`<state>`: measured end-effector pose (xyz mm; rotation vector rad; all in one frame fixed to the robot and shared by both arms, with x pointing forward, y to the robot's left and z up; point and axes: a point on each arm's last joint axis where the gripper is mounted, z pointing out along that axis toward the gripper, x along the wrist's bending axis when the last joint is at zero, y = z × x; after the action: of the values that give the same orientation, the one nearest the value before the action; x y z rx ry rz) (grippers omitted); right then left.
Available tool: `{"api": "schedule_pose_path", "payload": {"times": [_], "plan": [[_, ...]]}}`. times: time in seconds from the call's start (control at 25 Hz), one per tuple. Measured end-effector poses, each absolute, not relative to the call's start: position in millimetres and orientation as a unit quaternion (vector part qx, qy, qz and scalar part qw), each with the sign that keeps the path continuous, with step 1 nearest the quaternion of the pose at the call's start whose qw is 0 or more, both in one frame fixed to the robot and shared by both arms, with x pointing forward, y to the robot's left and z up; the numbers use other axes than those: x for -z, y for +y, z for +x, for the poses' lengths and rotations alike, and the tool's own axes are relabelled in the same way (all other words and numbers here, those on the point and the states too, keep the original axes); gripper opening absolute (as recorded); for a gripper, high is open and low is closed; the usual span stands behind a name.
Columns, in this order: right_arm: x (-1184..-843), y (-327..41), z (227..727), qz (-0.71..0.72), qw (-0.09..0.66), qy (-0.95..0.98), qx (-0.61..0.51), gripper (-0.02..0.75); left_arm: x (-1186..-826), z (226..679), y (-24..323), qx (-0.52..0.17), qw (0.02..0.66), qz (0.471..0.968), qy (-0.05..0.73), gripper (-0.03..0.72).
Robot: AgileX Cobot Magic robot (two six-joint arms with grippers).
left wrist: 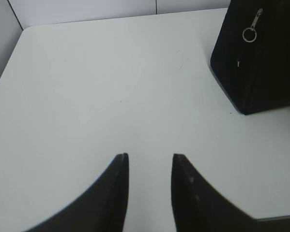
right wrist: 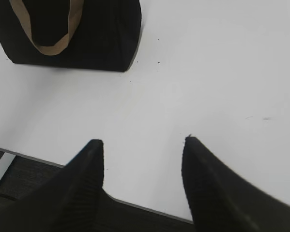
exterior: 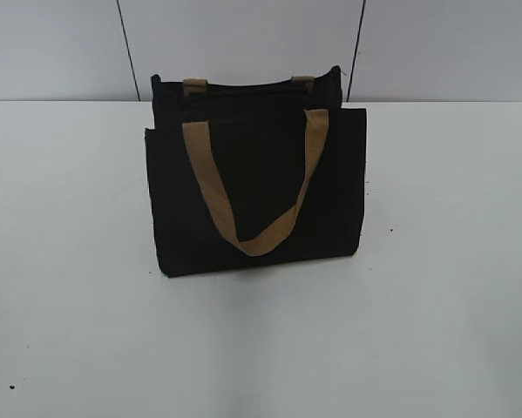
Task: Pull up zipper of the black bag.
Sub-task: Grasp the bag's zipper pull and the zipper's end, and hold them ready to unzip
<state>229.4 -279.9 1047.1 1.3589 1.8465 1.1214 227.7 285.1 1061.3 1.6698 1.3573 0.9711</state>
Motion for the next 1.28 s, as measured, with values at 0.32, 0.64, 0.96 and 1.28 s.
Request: {"api": "schedule_pose_path", "payload": {"times": [0.32, 0.64, 0.96, 1.28], "plan": [[-1047.1, -279.9, 229.4, 0.509, 0.29, 0.692, -0.42, 0.4, -1061.3, 227.7, 285.1, -0.38, 0.381, 0.654, 0.532, 0.241], [-1047.1, -279.9, 229.4, 0.509, 0.29, 0.692, -0.42, 0.4, -1061.3, 227.7, 285.1, -0.38, 0.381, 0.654, 0.532, 0.241], [-1047.1, -279.9, 229.4, 0.509, 0.29, 0.692, -0.42, 0.4, -1061.3, 227.7, 285.0, -0.38, 0.381, 0.654, 0.532, 0.241], [-1047.1, -279.9, 229.4, 0.509, 0.29, 0.692, -0.42, 0.4, -1061.6, 227.6, 283.6, -0.374, 0.388, 0.654, 0.531, 0.274]]}}
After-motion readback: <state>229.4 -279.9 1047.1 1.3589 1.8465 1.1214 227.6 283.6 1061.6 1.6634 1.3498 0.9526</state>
